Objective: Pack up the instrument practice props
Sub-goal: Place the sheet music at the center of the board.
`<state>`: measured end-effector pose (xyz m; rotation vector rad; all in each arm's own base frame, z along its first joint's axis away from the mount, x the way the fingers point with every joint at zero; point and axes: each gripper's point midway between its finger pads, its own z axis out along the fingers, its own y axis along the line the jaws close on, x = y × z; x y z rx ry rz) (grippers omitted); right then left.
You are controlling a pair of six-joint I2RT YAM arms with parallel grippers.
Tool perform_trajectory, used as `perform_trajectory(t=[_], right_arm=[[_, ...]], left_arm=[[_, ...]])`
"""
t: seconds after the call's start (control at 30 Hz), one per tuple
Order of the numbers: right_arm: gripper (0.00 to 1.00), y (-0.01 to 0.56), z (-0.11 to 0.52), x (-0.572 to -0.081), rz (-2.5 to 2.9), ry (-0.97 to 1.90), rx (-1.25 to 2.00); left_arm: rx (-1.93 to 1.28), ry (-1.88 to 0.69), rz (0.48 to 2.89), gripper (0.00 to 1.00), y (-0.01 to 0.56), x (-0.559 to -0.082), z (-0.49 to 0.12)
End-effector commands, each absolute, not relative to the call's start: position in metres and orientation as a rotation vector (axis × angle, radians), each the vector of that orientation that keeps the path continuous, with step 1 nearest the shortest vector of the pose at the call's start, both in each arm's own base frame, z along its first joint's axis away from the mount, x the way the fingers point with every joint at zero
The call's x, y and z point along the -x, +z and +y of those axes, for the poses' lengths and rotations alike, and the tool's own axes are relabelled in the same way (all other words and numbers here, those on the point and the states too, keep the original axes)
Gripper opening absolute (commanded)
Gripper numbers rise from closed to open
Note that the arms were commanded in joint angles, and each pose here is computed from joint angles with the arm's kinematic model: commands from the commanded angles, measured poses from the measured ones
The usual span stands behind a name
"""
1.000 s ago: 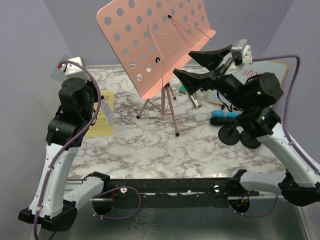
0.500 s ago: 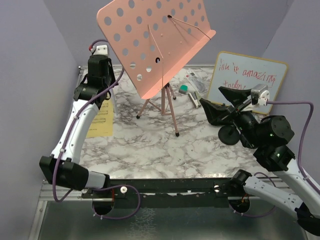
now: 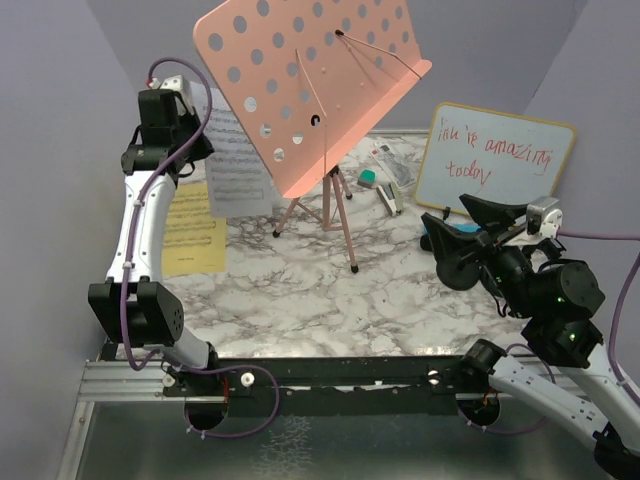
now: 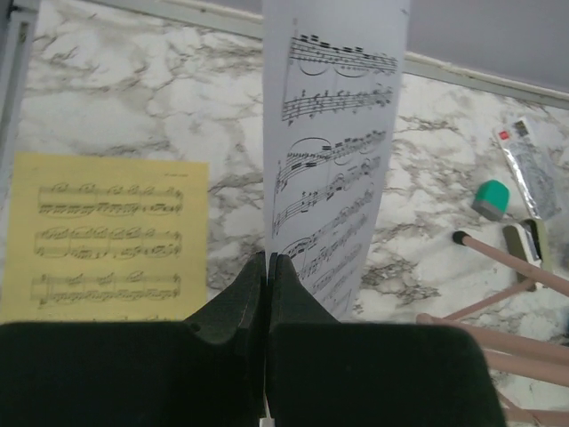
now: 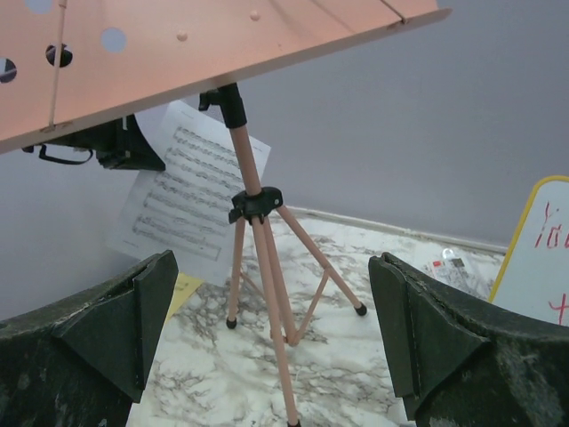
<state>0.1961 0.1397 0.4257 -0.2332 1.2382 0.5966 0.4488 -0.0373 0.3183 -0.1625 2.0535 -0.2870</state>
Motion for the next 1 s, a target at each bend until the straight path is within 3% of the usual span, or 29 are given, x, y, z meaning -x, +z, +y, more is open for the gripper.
perform_trajectory(t=[0.0, 0.37, 0.97], right_arm=[[0.96, 0.408, 0.138, -0.196, 1.291, 0.599, 0.222], [0.96, 0.407, 0.137, -0.183, 1.274, 0.655, 0.235], [0.97, 0.399, 0.143, -0.182, 1.294, 0.673, 0.257]], left_arm=[[0.257, -0.235, 2.235, 0.0, 0.265, -0.429, 0.002], [0.261, 0.133, 2.626, 0.0, 0.13, -0.408, 0.058], [0.304, 0.753, 2.663, 0.0, 0.122, -0.407, 0.135]])
